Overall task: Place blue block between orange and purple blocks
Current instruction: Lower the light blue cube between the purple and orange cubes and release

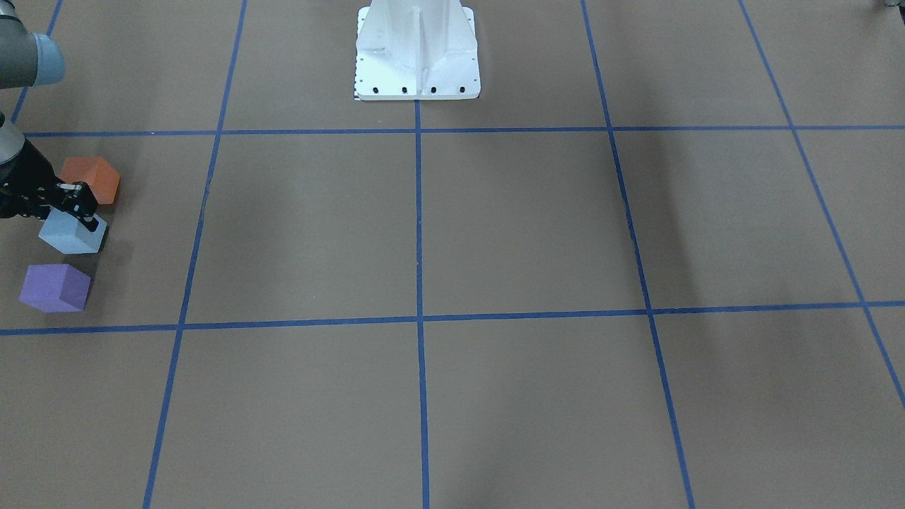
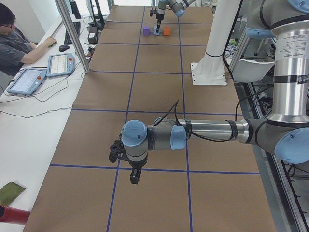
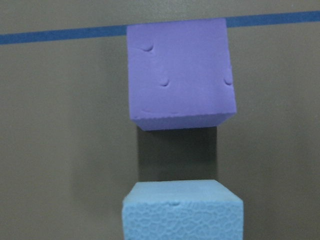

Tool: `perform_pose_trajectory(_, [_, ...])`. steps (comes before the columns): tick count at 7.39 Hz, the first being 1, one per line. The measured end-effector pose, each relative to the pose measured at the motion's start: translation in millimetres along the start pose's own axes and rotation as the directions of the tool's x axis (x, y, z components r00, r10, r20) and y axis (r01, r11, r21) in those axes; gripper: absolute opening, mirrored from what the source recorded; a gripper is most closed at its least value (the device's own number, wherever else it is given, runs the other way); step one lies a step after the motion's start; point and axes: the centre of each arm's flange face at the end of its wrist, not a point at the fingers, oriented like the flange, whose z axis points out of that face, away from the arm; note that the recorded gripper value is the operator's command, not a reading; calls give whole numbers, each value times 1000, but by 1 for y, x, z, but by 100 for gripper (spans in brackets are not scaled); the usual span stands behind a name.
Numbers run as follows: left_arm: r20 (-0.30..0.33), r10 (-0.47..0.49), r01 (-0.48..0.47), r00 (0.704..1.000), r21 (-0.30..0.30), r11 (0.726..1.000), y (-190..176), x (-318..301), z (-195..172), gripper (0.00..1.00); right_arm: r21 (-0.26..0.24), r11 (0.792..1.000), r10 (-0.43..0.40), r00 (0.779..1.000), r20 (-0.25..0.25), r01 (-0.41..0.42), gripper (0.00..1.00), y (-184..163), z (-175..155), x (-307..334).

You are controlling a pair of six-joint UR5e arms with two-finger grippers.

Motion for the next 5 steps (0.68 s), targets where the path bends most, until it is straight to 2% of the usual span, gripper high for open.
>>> perform_pose_trajectory(3, [-4, 0, 0, 1000, 0, 1000, 0, 0, 0, 100, -13, 999, -47, 999, 25, 47, 100, -4, -15, -1])
perform_pose_trajectory(5, [-3, 1, -1, 1000, 3, 1000, 0, 1, -1, 100, -46, 994, -102, 994, 33, 103, 100, -24, -49, 32])
